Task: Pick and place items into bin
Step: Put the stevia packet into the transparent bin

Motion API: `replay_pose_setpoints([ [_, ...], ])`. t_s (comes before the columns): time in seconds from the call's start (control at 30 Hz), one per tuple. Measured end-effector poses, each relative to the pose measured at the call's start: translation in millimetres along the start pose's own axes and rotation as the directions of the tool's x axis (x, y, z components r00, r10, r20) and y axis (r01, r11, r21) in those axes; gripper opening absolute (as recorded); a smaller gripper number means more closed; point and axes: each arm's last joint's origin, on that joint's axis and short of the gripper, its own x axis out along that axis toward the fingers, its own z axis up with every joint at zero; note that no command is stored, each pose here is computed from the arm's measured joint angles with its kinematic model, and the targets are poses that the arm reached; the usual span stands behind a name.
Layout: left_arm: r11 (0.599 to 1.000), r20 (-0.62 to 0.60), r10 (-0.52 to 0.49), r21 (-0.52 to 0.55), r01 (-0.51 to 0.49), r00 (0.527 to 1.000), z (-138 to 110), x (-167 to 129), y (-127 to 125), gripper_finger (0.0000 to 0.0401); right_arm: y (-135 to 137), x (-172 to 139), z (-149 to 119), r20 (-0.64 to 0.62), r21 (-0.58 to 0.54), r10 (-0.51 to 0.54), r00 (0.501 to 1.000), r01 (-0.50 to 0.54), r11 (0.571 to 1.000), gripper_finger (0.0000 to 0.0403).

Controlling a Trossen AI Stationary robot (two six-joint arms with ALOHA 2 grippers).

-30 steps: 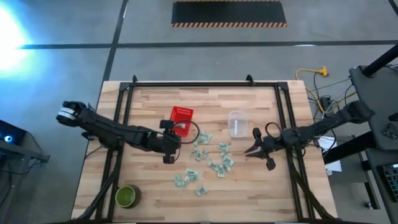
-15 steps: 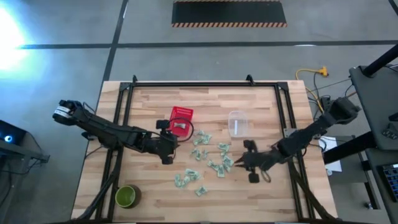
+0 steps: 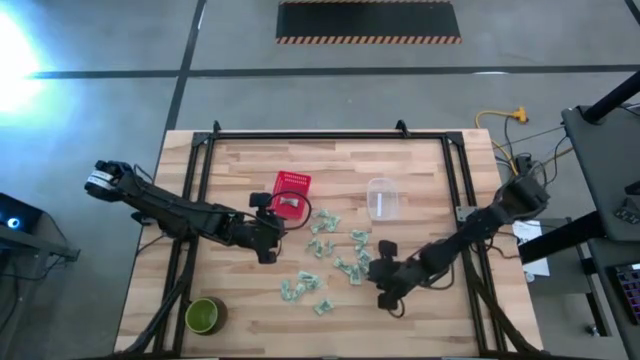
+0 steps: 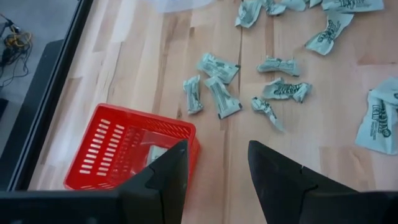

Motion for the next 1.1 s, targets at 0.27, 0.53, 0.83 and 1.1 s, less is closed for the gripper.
replay_pose_setpoints([
  [0.27,1.0,-0.004,0.002,0.002,-0.002,1.0,-0.6,-0.1,0.1,0.015,5.7,3.8,6.3,-0.003,0.009,-0.047,0.999,0.047,0.999,0.0064],
  [0.53,1.0,-0.002,0.011,0.001,-0.011,1.0,-0.5,-0.1,0.3,0.015,5.0,11.6,2.1,-0.02,0.011,-0.077,0.997,0.077,0.997,0.013],
  [0.83,1.0,0.001,0.015,0.0,-0.015,1.0,-0.2,-0.1,0.4,0.015,3.5,15.1,1.9,-0.004,0.018,-0.109,0.994,0.109,0.994,0.0172],
  [1.1,1.0,0.004,0.016,-0.002,-0.015,1.0,0.1,-0.1,0.4,0.015,7.3,30.9,-2.9,-0.022,0.006,-0.128,0.992,0.128,0.992,0.0172],
])
